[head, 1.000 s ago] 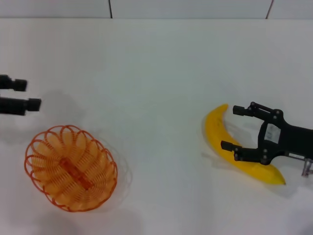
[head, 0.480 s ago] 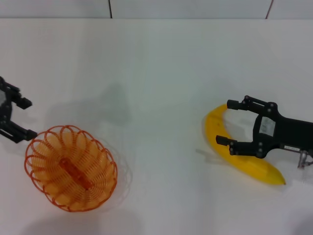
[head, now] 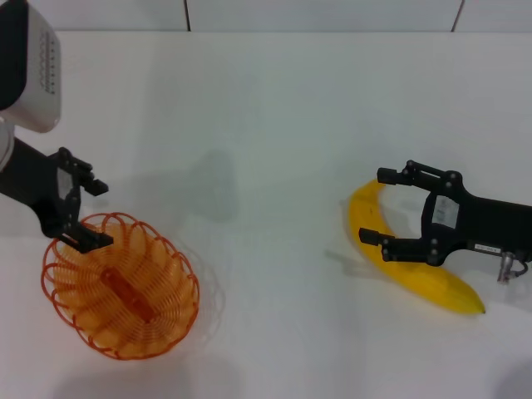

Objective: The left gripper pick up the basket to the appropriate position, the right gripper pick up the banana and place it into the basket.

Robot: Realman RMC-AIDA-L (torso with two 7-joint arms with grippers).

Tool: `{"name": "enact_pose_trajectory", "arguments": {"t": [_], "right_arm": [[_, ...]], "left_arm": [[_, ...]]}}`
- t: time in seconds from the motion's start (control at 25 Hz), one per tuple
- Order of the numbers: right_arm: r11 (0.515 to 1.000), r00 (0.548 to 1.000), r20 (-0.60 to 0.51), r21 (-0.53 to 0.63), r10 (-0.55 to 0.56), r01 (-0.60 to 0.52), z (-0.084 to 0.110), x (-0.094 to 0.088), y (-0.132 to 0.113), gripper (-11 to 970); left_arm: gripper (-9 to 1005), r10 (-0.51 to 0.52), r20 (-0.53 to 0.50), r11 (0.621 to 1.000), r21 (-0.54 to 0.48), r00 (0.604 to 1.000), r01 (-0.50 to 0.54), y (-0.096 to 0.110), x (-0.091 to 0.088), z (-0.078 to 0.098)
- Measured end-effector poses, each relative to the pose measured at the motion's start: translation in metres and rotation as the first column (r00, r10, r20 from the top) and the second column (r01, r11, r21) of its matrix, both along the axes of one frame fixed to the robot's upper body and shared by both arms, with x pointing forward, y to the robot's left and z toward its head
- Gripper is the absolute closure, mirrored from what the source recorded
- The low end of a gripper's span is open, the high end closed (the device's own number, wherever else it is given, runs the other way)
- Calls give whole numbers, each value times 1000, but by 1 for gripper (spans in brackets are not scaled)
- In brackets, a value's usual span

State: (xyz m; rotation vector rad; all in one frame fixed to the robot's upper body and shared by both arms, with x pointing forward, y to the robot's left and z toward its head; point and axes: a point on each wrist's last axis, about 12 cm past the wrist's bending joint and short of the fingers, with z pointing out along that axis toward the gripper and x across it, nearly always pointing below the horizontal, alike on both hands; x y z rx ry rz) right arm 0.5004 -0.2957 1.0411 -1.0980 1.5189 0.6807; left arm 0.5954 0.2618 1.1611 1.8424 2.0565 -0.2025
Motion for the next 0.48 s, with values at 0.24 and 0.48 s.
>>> {"name": "enact_pose_trajectory", "arguments": {"t": [0.24,0.48], "right_arm": [[1000,1000,0,-1,3,-3,0,0,1,73],[1000,1000,-1,-1,1,-1,0,0,0,73]], "left_arm": [[189,-50,-1,999,-7,999,50,-12,2,-6],[190,-42,0,999,4,999,42,-14,3,-8]]}}
